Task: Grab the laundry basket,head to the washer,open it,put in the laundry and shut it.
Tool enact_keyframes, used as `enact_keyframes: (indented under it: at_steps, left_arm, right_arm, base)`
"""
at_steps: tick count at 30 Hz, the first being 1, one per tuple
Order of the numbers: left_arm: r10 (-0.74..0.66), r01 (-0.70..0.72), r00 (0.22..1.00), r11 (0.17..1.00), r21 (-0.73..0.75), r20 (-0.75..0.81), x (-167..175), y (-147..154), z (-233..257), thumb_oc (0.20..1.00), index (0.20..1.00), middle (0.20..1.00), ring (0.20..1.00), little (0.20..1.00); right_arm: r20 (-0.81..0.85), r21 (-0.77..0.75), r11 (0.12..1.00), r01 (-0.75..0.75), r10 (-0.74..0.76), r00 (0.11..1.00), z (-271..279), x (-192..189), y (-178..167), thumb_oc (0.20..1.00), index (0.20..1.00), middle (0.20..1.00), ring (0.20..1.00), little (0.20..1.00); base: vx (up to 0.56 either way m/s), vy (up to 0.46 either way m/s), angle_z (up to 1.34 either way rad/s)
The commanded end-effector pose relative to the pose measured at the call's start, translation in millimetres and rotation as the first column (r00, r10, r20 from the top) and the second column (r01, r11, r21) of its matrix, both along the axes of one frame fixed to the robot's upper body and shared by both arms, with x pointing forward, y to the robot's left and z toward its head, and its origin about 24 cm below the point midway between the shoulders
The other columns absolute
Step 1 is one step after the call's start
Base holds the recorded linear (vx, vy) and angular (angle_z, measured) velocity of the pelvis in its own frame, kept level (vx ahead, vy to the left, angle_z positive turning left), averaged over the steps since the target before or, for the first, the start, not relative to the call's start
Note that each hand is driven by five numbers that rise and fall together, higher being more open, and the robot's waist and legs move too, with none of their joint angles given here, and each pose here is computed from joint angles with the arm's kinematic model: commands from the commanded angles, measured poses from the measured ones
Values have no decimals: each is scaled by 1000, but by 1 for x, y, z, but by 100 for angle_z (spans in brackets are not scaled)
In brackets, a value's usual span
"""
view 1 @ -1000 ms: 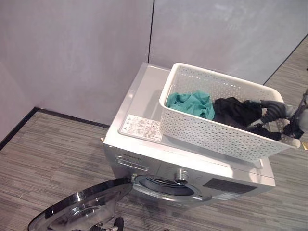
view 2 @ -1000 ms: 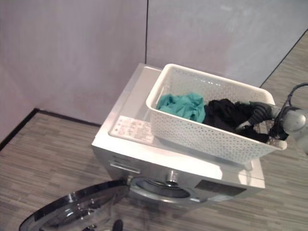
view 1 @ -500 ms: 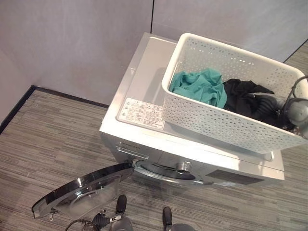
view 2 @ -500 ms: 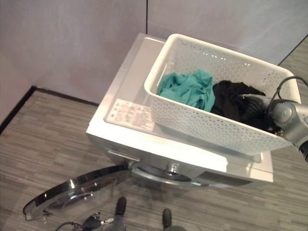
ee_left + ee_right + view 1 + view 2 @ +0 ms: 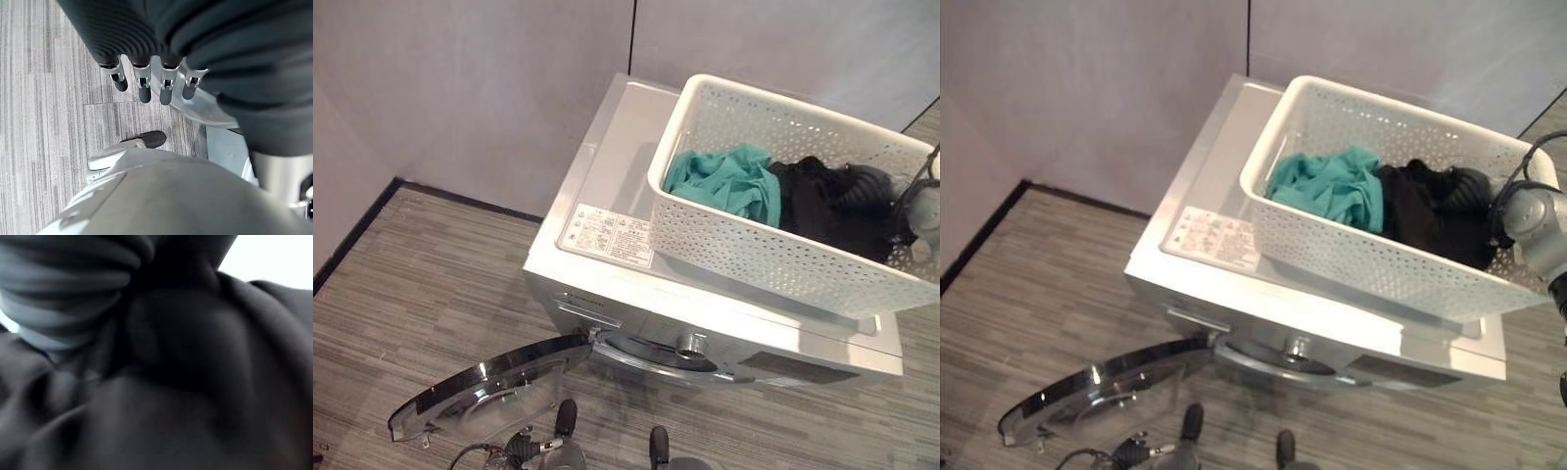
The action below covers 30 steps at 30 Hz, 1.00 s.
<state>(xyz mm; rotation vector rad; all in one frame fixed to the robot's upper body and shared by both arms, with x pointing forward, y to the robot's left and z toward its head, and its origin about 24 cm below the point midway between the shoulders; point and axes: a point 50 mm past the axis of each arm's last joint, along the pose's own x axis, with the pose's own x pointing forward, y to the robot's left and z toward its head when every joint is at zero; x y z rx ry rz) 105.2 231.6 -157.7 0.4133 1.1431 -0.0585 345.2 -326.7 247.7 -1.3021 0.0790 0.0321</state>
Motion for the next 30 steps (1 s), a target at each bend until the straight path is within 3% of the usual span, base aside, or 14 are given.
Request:
enact_keyframes:
  at_steps: [1, 3, 6, 15, 30]
  left_arm:
    - [-66, 67, 995, 998, 3, -69, -11, -12, -6, 1000, 1000, 1000, 1000, 1000]
    - [-75, 76, 994, 997, 7, -74, -12, -11, -7, 1000, 1000, 1000, 1000, 1000]
    - [-70, 73, 994, 997, 27, -88, -15, -8, -7, 1000, 1000, 1000, 1000, 1000]
    - [-71, 77, 992, 995, 61, -106, -19, -8, -8, 1000, 1000, 1000, 1000, 1000]
    - [-116, 119, 992, 990, 79, -43, -4, -17, -6, 1000, 1000, 1000, 1000, 1000]
  right_arm:
    - [256, 120, 993, 0, -31, 966, 45, -9, -5, 200, 200, 200, 200, 200]
    - [429, 209, 975, -79, -19, 903, 77, -19, -2, 200, 200, 200, 200, 200]
    - [586, 218, 962, -166, 7, 810, 103, -28, 12, 200, 200, 200, 200, 200]
    - [800, 244, 932, -270, -36, 599, 129, -30, 38, 200, 200, 200, 200, 200]
    - [909, 195, 977, -89, -146, 391, 144, -50, 20, 200, 200, 200, 200, 200]
  base:
    - [35, -5, 0]
    - [56, -6, 0]
    - [50, 0, 1]
    - [8, 1, 0]
    - [-1, 4, 2]
